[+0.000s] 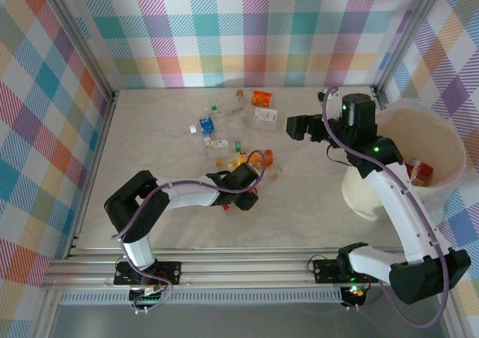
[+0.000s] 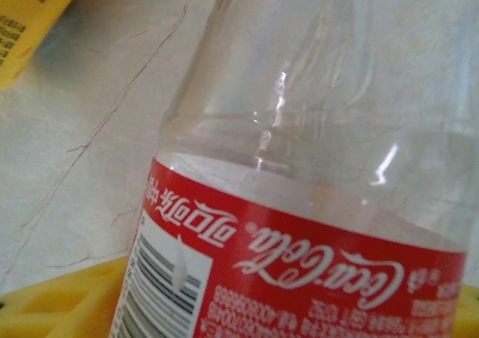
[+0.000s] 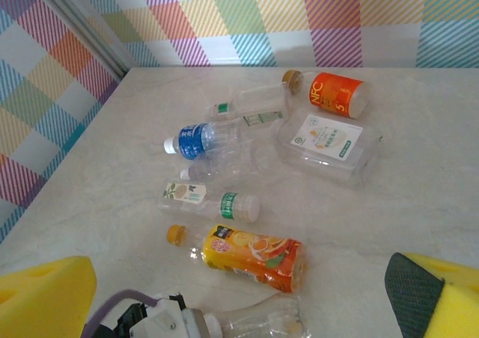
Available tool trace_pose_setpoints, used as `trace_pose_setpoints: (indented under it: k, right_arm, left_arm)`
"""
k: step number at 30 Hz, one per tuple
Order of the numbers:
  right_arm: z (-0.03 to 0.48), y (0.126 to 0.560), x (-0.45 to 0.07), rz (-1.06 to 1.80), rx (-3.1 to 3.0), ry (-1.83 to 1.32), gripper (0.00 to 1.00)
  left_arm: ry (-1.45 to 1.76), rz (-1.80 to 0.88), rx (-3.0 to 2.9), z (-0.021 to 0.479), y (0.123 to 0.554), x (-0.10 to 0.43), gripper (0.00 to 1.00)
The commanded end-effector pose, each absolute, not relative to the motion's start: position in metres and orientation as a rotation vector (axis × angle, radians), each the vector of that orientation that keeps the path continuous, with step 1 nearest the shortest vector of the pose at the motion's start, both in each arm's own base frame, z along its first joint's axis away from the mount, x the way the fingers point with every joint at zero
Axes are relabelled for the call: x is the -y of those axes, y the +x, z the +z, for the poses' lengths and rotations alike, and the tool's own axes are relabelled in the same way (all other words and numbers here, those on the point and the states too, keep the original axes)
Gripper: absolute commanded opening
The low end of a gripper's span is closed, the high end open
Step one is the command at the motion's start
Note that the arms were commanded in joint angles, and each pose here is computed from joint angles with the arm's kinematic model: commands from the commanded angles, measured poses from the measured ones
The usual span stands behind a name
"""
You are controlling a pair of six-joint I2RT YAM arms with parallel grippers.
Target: Put the plastic bottles in the bin
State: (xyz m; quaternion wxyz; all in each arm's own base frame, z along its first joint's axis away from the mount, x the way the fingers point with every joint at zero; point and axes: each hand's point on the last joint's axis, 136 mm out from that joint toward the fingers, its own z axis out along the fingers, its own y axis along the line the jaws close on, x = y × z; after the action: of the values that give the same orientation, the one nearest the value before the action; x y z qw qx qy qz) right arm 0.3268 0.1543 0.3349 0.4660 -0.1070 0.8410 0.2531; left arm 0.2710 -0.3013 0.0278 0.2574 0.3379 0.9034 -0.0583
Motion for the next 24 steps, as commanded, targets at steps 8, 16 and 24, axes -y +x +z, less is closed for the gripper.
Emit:
trace_pose_setpoints:
  k: [8, 16, 24]
  right_arm:
    - [0.341, 0.321, -0.154, 0.672, -1.981, -0.207, 1.00]
    - [0.343, 0.318, -0.164, 0.752, -1.973, -0.226, 1.00]
    - [0.333, 0.317, -0.174, 0.839, -2.021, -0.215, 1.00]
  left_arm:
    - [0.701, -0.464, -2.379, 0.087, 0.272, 0.324, 0.48]
    - [0.525, -0.699, -2.269, 0.139, 0.285, 0.332, 0.42]
    - [0.331, -1.001, -2.050, 0.213, 0.298, 0.336, 0.41]
